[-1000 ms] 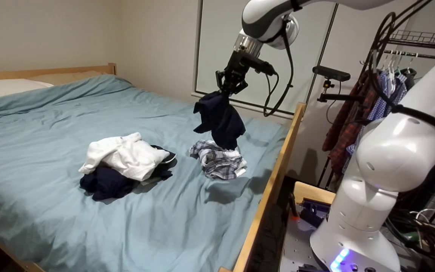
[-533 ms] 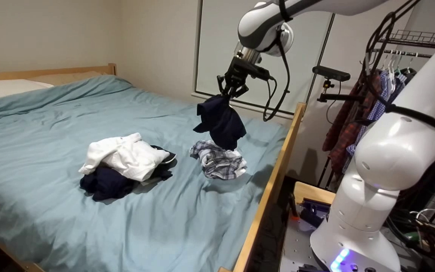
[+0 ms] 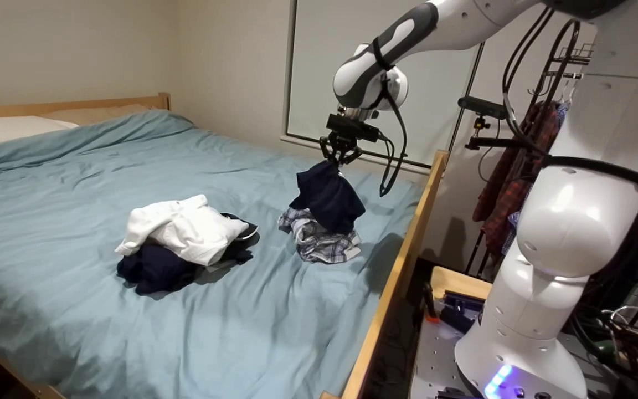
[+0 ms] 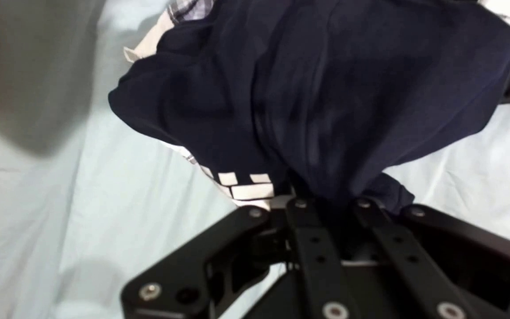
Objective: Move the black cloth to the right
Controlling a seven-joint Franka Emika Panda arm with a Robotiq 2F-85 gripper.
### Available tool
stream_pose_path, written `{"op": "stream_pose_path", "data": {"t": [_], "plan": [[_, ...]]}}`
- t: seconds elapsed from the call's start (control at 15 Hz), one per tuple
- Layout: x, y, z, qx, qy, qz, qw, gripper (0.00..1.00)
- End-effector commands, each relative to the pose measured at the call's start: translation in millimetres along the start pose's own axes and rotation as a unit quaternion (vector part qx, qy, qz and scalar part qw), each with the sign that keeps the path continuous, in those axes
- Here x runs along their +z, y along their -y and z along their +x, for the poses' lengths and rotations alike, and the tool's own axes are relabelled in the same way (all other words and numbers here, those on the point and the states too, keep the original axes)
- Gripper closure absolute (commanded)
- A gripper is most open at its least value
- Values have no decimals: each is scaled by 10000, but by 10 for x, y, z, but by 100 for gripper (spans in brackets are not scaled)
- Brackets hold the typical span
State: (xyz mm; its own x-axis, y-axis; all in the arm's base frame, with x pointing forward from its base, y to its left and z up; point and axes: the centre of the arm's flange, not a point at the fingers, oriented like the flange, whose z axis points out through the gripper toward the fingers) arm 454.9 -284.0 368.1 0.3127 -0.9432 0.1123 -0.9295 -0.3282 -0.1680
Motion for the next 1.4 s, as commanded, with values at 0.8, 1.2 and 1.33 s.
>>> {"op": "stream_pose_path", "data": {"t": [0.8,1.2,1.33], "plan": [[1147,343,210,1509,-475,-99,9874,59],[1142,436,278,1765,-890,418,9794,26],[1141,457,302,1803,-996,629,9765,13]]}}
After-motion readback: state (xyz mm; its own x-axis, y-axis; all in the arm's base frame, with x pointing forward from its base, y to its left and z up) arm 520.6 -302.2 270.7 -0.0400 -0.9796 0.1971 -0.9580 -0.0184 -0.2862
